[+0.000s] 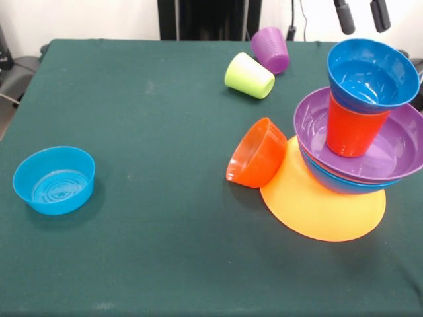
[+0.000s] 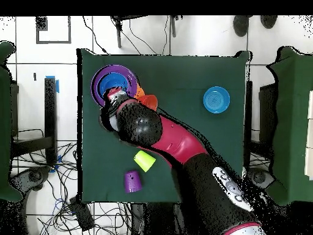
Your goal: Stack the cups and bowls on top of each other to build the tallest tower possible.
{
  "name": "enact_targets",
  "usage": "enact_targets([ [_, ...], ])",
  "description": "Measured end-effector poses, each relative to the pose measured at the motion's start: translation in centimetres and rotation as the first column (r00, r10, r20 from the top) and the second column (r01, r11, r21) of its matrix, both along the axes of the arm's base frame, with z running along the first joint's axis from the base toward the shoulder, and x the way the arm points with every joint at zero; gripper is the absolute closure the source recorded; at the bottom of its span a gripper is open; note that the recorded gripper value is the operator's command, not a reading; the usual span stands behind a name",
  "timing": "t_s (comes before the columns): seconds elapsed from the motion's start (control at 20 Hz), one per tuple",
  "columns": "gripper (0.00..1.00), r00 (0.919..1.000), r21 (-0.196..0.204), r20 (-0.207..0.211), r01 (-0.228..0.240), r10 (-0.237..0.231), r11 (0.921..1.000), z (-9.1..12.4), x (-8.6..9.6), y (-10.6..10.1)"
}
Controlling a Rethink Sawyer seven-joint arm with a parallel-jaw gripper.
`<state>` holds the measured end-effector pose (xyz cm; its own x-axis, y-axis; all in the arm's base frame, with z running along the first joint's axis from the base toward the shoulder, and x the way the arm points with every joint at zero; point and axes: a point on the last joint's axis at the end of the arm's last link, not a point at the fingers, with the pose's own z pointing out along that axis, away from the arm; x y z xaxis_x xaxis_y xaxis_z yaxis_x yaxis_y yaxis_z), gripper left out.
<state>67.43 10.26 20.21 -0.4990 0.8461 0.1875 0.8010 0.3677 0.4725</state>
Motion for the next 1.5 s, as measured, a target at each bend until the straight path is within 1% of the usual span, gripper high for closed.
enact_targets([
  [0.1, 0.0, 0.9999, -0.046, 0.011, -0.002, 0.002, 0.9989, -0.3, 0.1, -0.1],
  [0.2, 0.0, 0.9998, -0.074, 0.018, -0.001, 0.003, 0.9973, -0.3, 0.3, -0.5],
  [0.25, 0.0, 0.9997, -0.094, 0.024, 0.002, 0.0, 0.9956, -0.3, 0.4, -1.1],
  [0.4, 0.0, 0.9991, -0.131, 0.039, 0.022, -0.017, 0.9911, 0.0, 0.8, -3.0],
  [0.45, 0.0, 0.9989, -0.138, 0.042, 0.028, -0.022, 0.9901, 0.1, 0.9, -3.5],
  [0.55, 0.0, 0.9976, -0.156, 0.052, 0.053, -0.045, 0.9863, 0.4, 1.2, -5.1],
  [0.6, 0.0, 0.9961, -0.168, 0.06, 0.075, -0.066, 0.9829, 0.8, 1.3, -6.5],
  [0.7, 0.0, 0.9947, -0.175, 0.064, 0.091, -0.081, 0.9804, 1.1, 1.3, -7.6],
  [0.8, 0.0, 0.9921, -0.179, 0.072, 0.114, -0.103, 0.9771, 1.6, 1.4, -9.2],
  [0.9, 0.0, 0.9907, -0.181, 0.075, 0.125, -0.113, 0.9756, 1.8, 1.4, -9.9],
  [1.0, 0.0, 0.9878, -0.175, 0.077, 0.147, -0.136, 0.9734, 2.0, 1.3, -11.6],
  [1.2, 0.0, 0.9841, -0.144, 0.06, 0.174, -0.167, 0.9742, 1.7, 0.5, -14.1],
  [1.35, 0.0, 0.9809, -0.099, 0.036, 0.194, -0.191, 0.976, 0.8, -0.6, -16.1],
  [1.45, 0.0, 0.978, -0.056, 0.017, 0.208, -0.208, 0.9764, -0.9, -1.9, -17.6],
  [1.5, 0.0, 0.9776, -0.039, 0.011, 0.21, -0.21, 0.9768, -1.7, -2.5, -18.1],
])
